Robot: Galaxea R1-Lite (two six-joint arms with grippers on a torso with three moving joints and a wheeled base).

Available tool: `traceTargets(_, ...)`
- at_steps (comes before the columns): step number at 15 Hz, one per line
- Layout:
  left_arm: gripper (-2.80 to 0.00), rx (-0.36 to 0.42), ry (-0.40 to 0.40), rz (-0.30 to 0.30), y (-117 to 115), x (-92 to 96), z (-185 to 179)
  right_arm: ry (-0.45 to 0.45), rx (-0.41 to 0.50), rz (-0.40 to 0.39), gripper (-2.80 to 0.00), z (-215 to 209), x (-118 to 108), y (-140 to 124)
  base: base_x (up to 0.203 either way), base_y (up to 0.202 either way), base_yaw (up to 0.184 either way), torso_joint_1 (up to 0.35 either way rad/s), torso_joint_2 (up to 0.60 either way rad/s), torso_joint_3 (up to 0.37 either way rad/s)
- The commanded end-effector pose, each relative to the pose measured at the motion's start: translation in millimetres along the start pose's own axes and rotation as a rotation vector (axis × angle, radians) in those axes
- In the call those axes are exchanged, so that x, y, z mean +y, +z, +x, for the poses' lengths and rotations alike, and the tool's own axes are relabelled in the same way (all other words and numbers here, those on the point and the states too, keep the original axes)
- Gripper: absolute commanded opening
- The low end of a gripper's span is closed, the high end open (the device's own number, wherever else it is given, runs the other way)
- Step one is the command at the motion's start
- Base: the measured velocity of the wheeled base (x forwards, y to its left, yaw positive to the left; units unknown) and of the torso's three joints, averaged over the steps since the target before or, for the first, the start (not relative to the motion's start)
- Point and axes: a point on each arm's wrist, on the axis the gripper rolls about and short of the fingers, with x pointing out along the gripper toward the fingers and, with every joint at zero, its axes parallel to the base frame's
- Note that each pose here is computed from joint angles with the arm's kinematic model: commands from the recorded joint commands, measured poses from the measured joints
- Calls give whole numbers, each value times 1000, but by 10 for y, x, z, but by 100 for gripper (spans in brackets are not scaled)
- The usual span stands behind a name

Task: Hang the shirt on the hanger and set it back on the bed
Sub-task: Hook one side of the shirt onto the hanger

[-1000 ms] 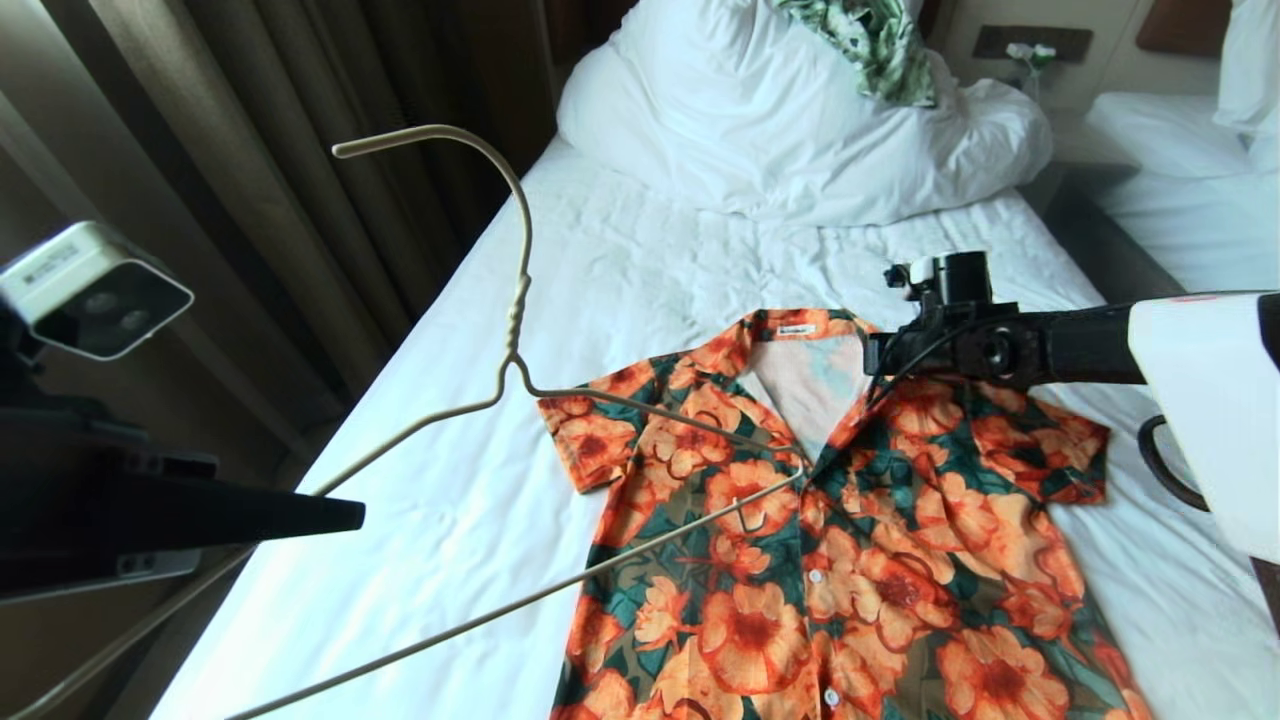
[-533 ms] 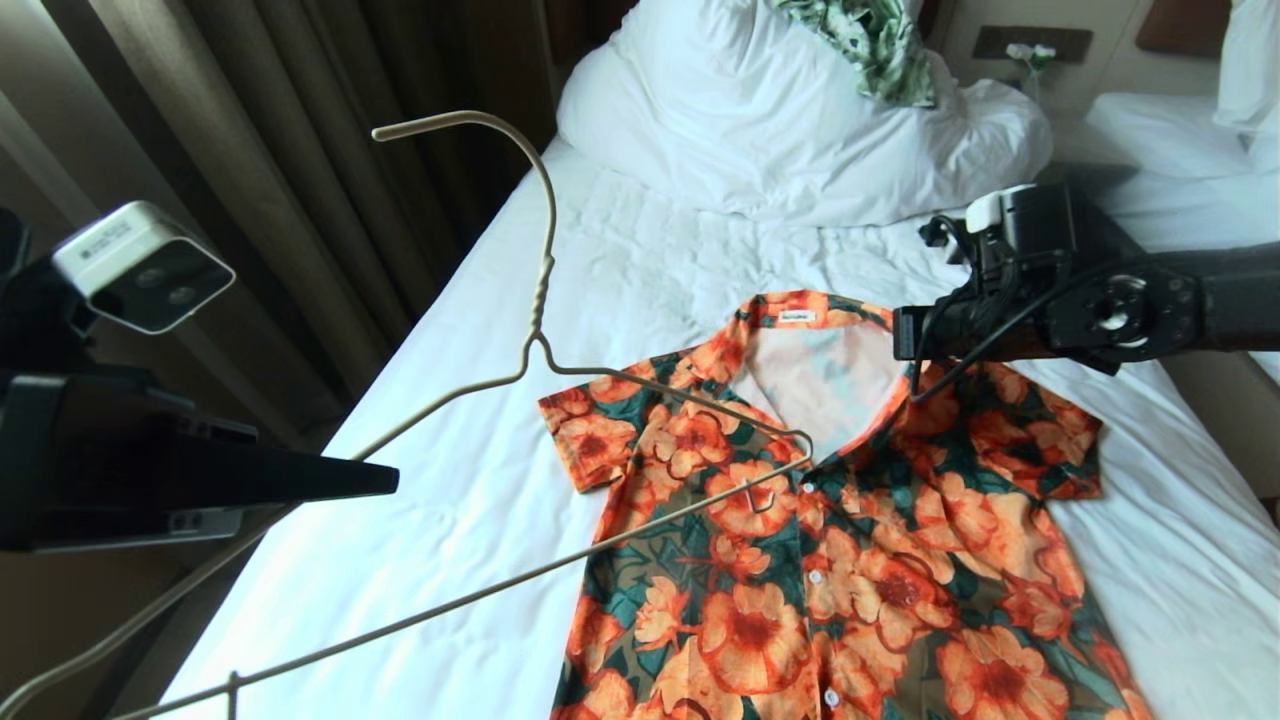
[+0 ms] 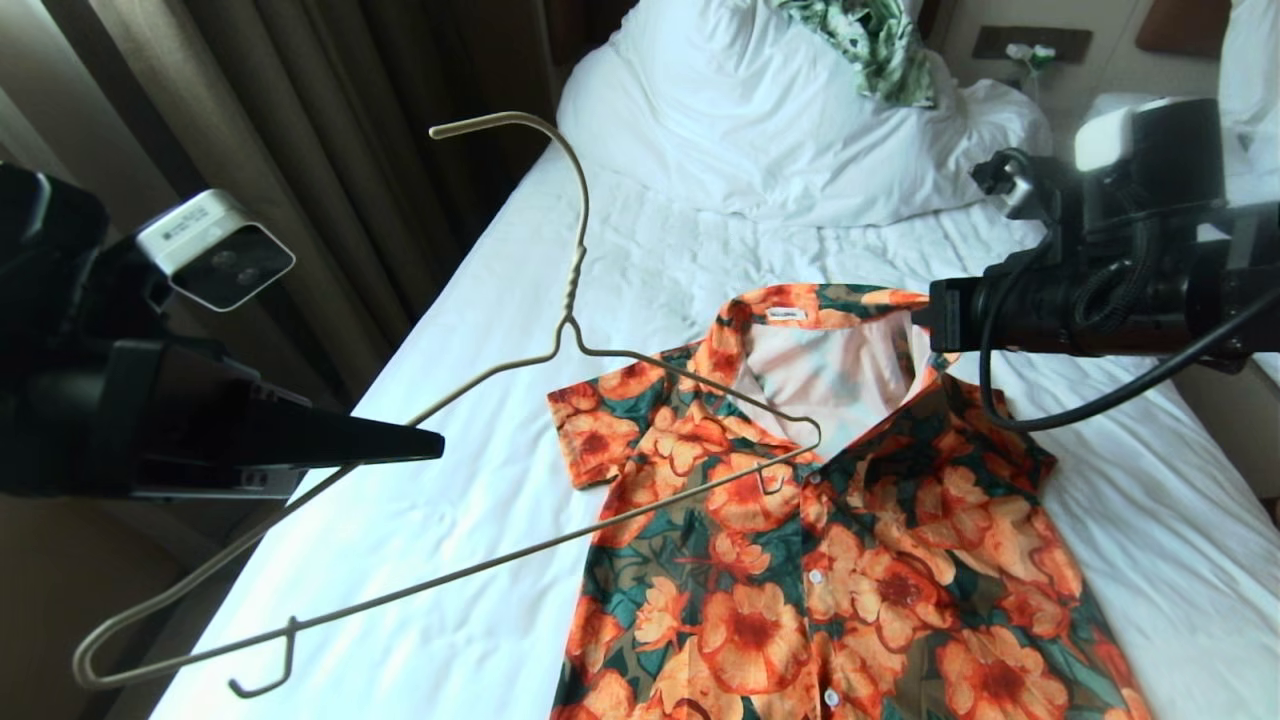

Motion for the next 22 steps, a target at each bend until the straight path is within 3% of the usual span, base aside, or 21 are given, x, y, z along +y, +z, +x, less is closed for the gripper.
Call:
traceTargets(1, -280, 2, 1, -5, 21, 56, 24, 36, -45, -6, -280, -306, 73, 46, 0, 0, 0, 0, 0, 0)
traceTargets(4, -280, 2, 2, -23, 81, 47, 51, 73, -58, -18, -280, -466, 159, 29, 0, 0, 0, 0, 0, 0)
traceTargets(10, -280, -33, -5, 1, 106, -44, 17, 174, -77, -46, -280, -769, 398, 44, 0, 0, 0, 0, 0, 0)
traceTargets(15, -280, -18, -39, -12, 72, -162, 51, 219, -97, -57, -280, -802, 522, 77, 0, 0, 0, 0, 0, 0)
traceTargets(17, -280, -20, -61, 17, 48, -169, 96, 248, -106, -63, -280, -841, 593, 93, 0, 0, 0, 0, 0, 0)
traceTargets(20, -280, -53, -92, -8, 70, -170, 140, 285, -128, -67, -280, -887, 690, 149, 0, 0, 0, 0, 0, 0)
traceTargets(22, -280, -91, -106, 17, 29, -114, 193, 309, -145, -70, -280, -901, 763, 207, 0, 0, 0, 0, 0, 0)
